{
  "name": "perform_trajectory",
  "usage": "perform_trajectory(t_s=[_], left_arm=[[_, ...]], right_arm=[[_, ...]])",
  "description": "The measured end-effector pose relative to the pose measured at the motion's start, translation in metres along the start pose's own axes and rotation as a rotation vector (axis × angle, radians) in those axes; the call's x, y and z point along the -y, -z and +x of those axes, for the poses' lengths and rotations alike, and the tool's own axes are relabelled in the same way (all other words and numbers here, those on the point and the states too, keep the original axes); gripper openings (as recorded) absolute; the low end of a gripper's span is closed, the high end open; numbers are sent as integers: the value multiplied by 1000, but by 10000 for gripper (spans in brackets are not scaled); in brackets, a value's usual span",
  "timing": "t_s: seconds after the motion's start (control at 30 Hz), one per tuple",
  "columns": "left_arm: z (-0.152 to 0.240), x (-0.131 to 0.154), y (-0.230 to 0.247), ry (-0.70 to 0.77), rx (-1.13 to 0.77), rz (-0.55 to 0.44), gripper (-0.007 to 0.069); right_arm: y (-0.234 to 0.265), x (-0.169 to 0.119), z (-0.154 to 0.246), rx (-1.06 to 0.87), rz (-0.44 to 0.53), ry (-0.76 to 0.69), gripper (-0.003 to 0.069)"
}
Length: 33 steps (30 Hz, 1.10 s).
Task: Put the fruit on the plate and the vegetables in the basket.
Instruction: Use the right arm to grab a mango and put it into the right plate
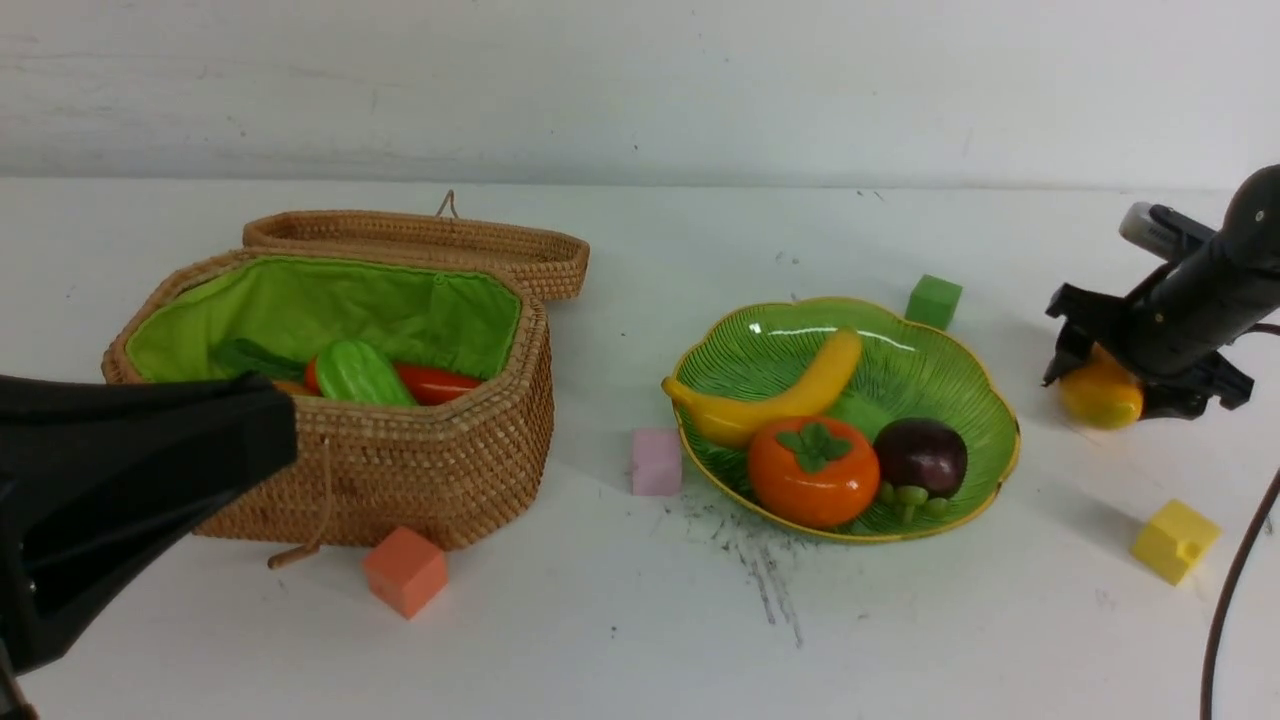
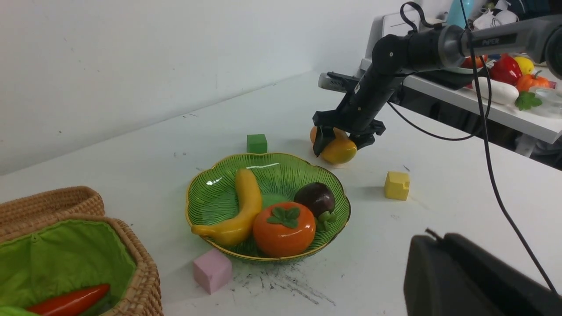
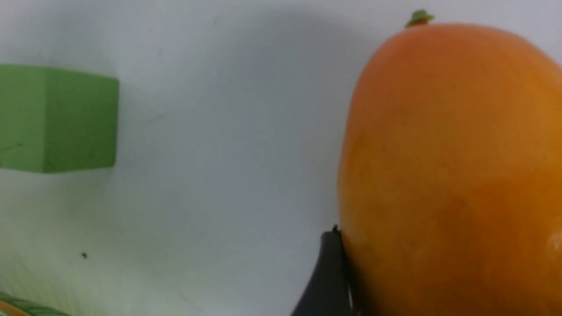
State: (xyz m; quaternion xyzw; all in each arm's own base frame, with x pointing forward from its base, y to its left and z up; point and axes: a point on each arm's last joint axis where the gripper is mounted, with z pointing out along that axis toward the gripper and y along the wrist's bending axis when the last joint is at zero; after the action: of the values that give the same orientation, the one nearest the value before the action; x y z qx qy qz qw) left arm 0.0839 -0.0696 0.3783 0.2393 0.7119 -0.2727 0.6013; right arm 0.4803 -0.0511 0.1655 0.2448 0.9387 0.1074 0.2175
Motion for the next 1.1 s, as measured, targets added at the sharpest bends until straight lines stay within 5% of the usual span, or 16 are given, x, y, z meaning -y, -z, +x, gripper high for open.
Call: perform_trajectory(t_s=[0.37,0.7,1.1], left_arm=[[0,0,0,0,1,-1,15],[-3,-2,0,-1,35,-25,15],[-2,-2,0,-1,26,-19,18]], right_arm=[[21,-8,3,-43,-42,150,533],[155,-84,40,-27,-169,424,533],[90,-139,94,-133,-202,559,536]])
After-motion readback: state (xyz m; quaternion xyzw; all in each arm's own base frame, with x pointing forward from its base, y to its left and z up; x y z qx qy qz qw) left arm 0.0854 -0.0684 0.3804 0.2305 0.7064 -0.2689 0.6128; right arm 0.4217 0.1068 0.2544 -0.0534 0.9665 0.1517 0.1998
